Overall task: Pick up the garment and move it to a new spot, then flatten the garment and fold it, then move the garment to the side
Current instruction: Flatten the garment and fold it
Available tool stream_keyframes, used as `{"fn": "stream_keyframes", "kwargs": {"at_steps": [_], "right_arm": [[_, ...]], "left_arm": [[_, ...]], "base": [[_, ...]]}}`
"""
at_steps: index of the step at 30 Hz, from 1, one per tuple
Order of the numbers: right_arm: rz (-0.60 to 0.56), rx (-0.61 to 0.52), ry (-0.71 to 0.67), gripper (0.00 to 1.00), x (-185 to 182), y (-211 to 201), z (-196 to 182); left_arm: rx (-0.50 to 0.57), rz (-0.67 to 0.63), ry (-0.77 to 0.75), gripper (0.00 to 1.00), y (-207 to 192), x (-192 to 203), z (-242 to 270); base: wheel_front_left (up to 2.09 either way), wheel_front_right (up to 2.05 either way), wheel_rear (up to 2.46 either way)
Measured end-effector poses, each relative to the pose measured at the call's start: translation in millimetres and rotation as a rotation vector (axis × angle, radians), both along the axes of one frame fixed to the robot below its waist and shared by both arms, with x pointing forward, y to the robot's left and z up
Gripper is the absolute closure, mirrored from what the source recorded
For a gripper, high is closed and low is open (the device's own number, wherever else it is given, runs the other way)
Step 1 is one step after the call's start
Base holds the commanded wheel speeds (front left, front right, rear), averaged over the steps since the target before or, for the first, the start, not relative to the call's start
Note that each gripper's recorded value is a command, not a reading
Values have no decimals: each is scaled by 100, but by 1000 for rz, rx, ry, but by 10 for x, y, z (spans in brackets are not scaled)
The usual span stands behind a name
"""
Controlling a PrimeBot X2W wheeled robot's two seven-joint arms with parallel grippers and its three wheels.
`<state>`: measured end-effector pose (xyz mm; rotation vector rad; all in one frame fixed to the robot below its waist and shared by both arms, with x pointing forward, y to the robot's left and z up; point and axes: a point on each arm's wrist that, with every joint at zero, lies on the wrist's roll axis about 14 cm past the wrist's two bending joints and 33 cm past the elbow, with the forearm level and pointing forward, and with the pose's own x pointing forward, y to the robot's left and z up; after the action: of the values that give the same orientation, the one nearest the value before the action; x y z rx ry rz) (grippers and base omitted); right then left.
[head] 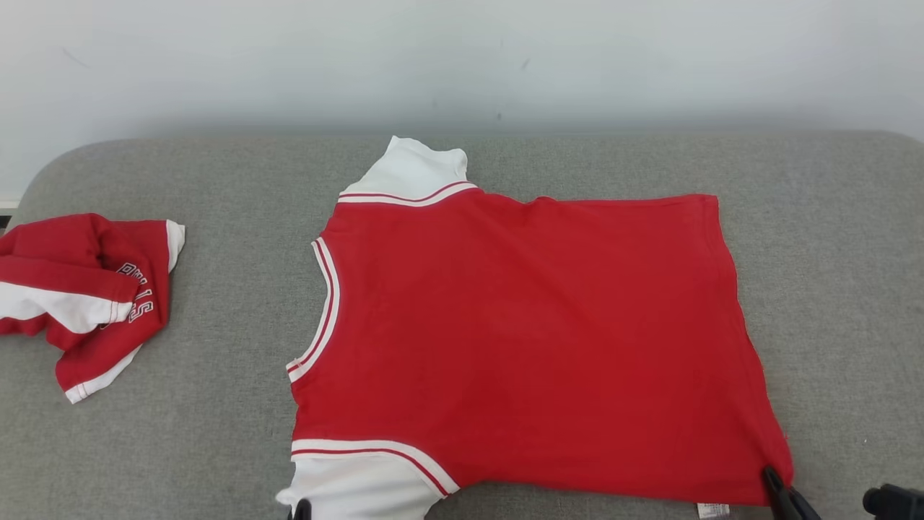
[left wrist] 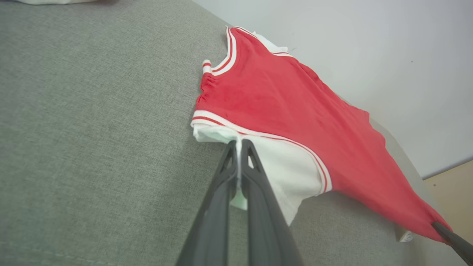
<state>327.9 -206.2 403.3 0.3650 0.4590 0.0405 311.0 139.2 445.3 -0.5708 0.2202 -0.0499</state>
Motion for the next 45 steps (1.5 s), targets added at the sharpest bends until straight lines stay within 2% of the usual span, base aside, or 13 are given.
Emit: {"fn": "stream_keyframes", "kwargs": {"at_steps": [13,21,27,36,37,38,39,40,45], "right_arm": [[-19,58,-20,100,230,83,156],[-2,101,-29,100,595,140,253],[11,116,-26,100,914,189,286],[-33,135,-8,100,1175,100,234],[-39,134,-18,68,1196,87,253],[-44,133,-35,51,1220,76,287],[-48,129,-52,0,1240,67,320],[-36,107,-64,0,1251,74,345],[-42,64,-113,0,1253,-5,410]], "left_arm": [[89,-160,-128,100,-186,503,306],[159,-253,-187,100,-237,956,507],[213,-316,-192,100,-287,1313,507],[232,-329,-162,100,-317,1772,372],[235,-326,-164,100,-309,1803,360],[234,-321,-168,100,-307,1835,359],[230,-314,-169,93,-307,1860,352],[227,-314,-178,0,-324,1874,362],[244,-295,-205,0,-287,1891,371]], "base": [[0,0,0],[0,0,0],[0,0,0],[0,0,0],[0,0,0],[0,0,0],[0,0,0],[0,0,0],[0,0,0]]}}
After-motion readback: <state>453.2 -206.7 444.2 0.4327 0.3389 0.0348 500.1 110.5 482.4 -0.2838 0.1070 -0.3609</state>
